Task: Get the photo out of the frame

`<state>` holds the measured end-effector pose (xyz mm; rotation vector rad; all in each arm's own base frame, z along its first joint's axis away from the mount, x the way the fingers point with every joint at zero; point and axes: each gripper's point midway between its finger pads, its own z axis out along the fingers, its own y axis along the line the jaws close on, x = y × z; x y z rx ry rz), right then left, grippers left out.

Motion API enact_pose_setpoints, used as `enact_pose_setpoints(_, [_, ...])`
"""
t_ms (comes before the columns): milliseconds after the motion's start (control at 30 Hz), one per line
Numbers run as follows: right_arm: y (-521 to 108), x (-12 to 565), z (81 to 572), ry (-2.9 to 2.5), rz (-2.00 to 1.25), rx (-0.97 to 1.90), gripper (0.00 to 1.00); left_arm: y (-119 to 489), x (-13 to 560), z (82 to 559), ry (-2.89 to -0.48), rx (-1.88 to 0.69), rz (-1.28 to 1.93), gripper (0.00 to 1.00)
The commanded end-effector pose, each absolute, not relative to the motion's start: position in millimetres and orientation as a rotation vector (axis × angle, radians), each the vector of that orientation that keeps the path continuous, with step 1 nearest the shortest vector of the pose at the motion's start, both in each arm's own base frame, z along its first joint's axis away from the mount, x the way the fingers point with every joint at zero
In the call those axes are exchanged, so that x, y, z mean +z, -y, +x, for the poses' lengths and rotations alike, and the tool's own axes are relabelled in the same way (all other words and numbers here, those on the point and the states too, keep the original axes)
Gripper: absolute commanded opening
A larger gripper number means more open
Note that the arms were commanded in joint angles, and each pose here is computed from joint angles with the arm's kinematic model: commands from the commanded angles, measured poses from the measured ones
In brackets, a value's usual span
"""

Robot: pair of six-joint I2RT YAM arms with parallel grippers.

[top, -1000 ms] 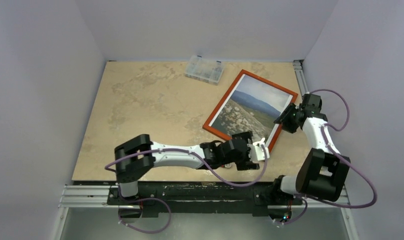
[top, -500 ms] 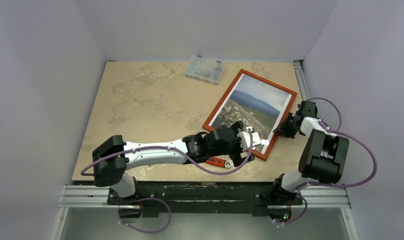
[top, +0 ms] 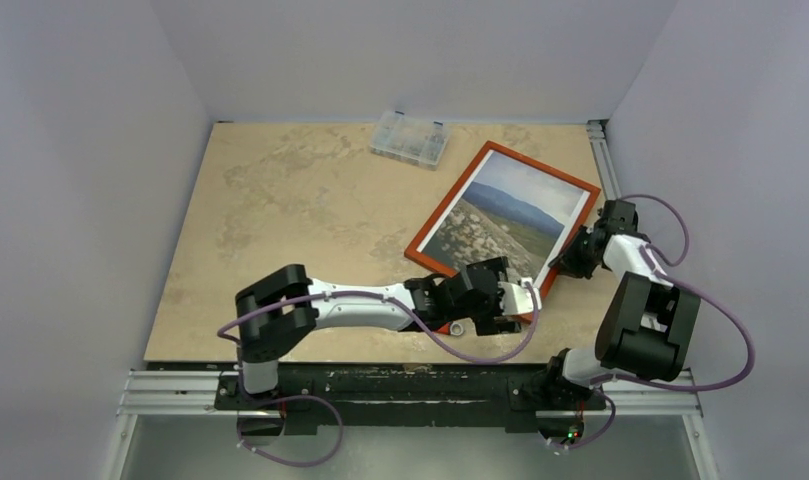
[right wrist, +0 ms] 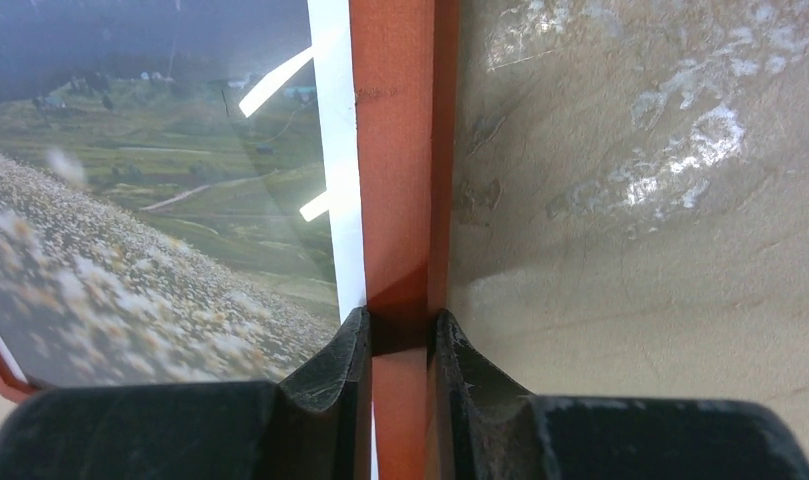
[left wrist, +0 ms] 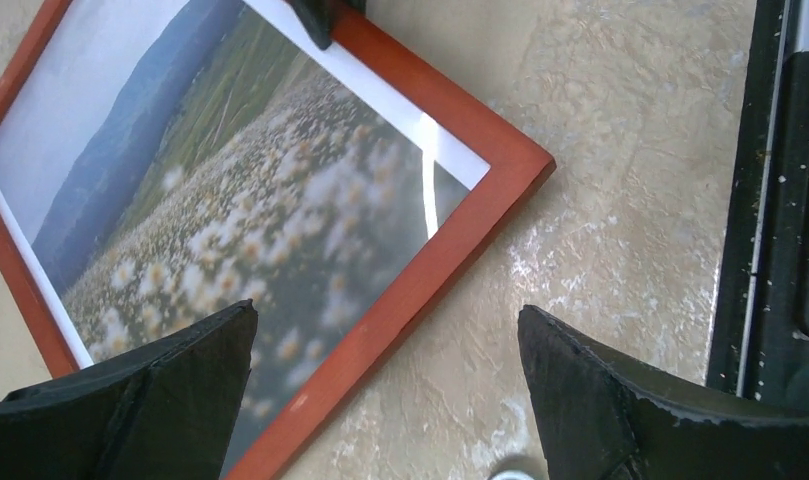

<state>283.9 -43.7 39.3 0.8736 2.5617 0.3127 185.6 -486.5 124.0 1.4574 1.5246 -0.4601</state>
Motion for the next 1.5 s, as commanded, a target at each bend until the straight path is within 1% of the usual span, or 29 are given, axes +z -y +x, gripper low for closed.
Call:
enact_pose_setpoints(0, [32,80,304,-2.489,0.827,0.446,0.00,522,150,186,-1.291,-0.370,1.489,1.00])
enact_pose_setpoints(133, [32,83,304,-2.499,0.825,0.448,0.00,530,129,174,-1.126,-0.244,1.594,1.00])
enact_pose_setpoints(233, [30,83,305,-2.498,0.830,0.473,0.00,533,111,175,-1.073,-0.172,1.642,1.00])
enact_pose_setpoints(400, [26,84,306,-2.500,0.844,0.504,0.00,544,100,177,-0.980,-0.092,1.656,1.00])
enact_pose_setpoints(600, [24,95,310,-2.488,0.853,0.527,0.00,556,86,186,-0.914,0.043,1.621,0.93])
enact_pose_setpoints(667, [25,98,310,-2.486,0.851,0.522,0.00,559,90,197,-0.897,0.118,1.559,0.87])
enact_pose_setpoints(733, [25,98,310,-2.488,0.853,0.522,0.00,562,99,210,-0.864,0.211,1.479,0.77])
enact_pose_setpoints(833, [24,99,308,-2.487,0.851,0.521,0.00,570,125,225,-0.851,0.310,1.344,0.58])
enact_pose_setpoints(1033, [29,120,306,-2.476,0.776,0.445,0.00,571,173,233,-0.870,0.341,1.213,0.22])
enact_pose_setpoints(1067, [32,127,306,-2.469,0.763,0.416,0.14,568,182,233,-0.879,0.339,1.201,0.14])
enact_pose_setpoints(1100, [35,136,306,-2.455,0.751,0.383,0.27,566,190,231,-0.893,0.332,1.182,0.00])
enact_pose_setpoints(1133, [38,147,306,-2.434,0.736,0.351,0.38,562,200,230,-0.900,0.316,1.152,0.00])
enact_pose_setpoints(1200, [42,173,306,-2.376,0.714,0.303,0.51,555,211,224,-0.921,0.283,1.148,0.00])
enact_pose_setpoints(1300, [45,222,306,-2.263,0.673,0.272,0.65,542,232,217,-0.973,0.227,1.118,0.00])
enact_pose_setpoints(1333, [45,240,306,-2.220,0.656,0.272,0.68,535,238,215,-1.001,0.215,1.114,0.00])
enact_pose_setpoints(1467, [32,306,303,-2.046,0.586,0.338,0.70,505,267,215,-1.133,0.145,1.007,0.00])
